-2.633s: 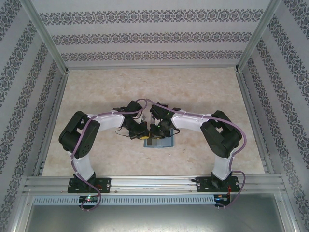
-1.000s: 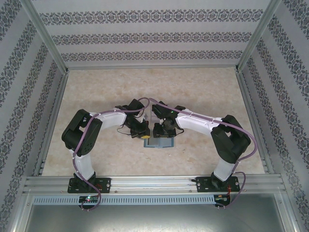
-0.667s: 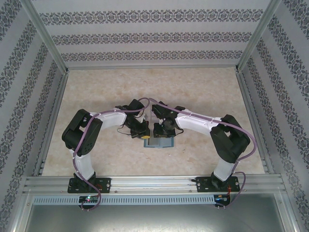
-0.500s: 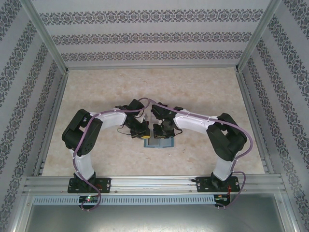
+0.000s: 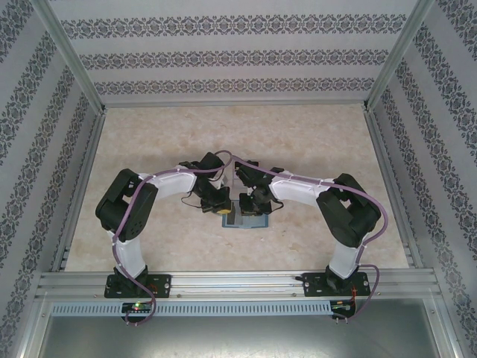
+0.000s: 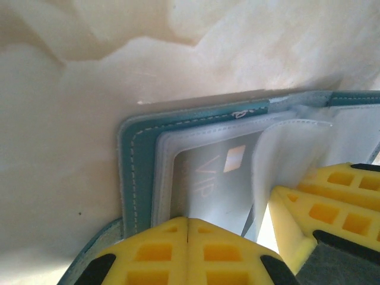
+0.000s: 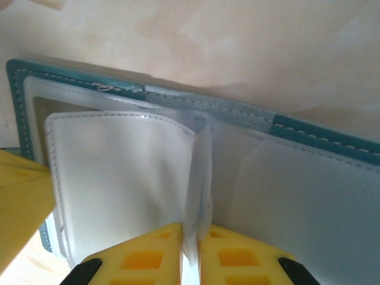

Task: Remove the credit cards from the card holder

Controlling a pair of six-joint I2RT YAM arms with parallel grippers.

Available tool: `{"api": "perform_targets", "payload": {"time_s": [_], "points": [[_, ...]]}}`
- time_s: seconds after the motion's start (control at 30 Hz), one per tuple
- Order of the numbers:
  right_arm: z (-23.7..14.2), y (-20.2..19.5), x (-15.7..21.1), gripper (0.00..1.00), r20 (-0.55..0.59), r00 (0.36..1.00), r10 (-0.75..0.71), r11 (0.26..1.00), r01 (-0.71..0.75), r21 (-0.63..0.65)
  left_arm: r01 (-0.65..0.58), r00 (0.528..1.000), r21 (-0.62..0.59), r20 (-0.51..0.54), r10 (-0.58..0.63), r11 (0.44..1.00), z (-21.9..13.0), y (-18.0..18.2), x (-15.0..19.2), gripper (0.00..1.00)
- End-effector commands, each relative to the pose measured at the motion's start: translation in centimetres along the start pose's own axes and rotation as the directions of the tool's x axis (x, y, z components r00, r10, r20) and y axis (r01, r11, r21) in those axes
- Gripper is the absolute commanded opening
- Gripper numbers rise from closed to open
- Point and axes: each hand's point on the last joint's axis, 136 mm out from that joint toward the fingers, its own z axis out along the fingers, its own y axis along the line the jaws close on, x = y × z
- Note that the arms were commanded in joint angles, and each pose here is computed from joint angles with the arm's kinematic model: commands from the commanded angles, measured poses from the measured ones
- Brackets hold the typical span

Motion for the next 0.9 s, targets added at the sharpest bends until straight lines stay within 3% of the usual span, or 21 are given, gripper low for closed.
{"api": "perform_targets", "payload": {"time_s": [0.0,0.47,0.73,0.87], "points": [[0.0,-1.3,0.5,0.15,-0.011,1.000,0.015,1.000,-0.015,0.024,-0.036,0.999,-0.026,0.020,0.037,0.999,-1.5,-0.7,0.1,0.00],[0.1,-1.5,0.5,0.14,-0.010,1.000,0.019,1.000,-0.018,0.016,-0.042,0.998,-0.063,-0.055,0.039,0.997,0.3,-0.9,0.9,0.00],[-0.1,-1.4,0.5,0.14,-0.008,1.000,0.018,1.000,-0.018,0.010,-0.058,0.996,-0.027,-0.063,0.056,0.998,0.7,-2.1,0.8,0.00],[-0.8,-1.1,0.3,0.18,0.009,1.000,0.017,1.000,-0.017,-0.003,-0.065,0.996,-0.017,-0.054,0.064,0.998,0.5,-2.5,0.6,0.00]]}}
